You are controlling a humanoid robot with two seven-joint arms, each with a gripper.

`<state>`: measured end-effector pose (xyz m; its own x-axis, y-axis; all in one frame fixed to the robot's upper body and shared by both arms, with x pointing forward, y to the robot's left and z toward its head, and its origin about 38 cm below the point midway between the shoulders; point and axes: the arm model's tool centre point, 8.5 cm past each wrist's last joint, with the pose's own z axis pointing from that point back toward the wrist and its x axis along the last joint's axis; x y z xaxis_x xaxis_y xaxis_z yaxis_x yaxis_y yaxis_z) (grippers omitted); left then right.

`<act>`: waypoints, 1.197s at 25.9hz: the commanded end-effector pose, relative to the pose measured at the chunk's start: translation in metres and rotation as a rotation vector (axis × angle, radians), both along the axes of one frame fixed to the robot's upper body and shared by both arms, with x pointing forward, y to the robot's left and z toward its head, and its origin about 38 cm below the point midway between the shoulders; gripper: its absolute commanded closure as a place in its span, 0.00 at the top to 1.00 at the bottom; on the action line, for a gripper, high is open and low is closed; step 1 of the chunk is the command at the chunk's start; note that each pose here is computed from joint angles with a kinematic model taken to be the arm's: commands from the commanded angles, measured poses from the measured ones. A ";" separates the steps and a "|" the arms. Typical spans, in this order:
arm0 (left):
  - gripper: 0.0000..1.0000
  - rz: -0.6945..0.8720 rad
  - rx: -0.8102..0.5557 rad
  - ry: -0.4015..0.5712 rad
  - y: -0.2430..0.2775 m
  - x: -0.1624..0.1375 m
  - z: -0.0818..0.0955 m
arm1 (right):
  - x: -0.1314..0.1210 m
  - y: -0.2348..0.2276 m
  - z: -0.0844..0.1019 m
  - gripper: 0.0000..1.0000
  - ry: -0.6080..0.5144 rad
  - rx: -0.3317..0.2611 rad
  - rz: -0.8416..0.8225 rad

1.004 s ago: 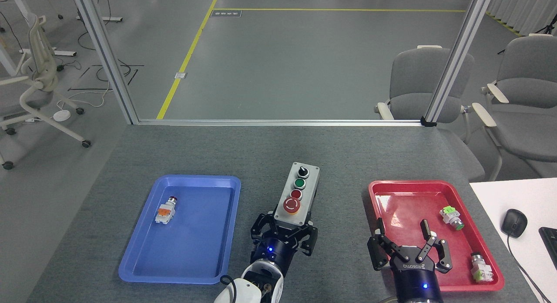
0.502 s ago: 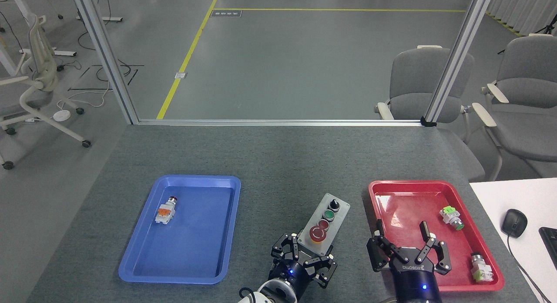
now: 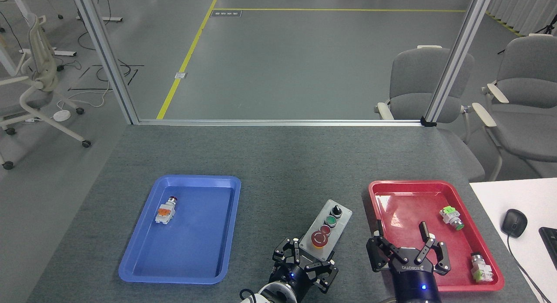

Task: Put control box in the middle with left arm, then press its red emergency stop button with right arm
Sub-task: 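Lower the control box onto the table between the trays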

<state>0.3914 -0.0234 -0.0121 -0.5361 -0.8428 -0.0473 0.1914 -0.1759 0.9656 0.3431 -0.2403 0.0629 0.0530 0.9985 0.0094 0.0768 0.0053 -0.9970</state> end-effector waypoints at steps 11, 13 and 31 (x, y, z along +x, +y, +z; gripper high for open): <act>0.86 0.022 0.022 0.012 0.006 0.004 -0.003 | 0.000 0.001 -0.002 0.99 0.004 0.004 0.001; 0.89 0.023 0.021 0.011 0.006 0.004 -0.003 | 0.000 0.001 -0.001 0.99 0.002 0.005 0.000; 0.99 0.025 -0.003 0.009 0.025 -0.008 -0.008 | -0.001 0.005 -0.002 0.98 0.004 0.006 0.007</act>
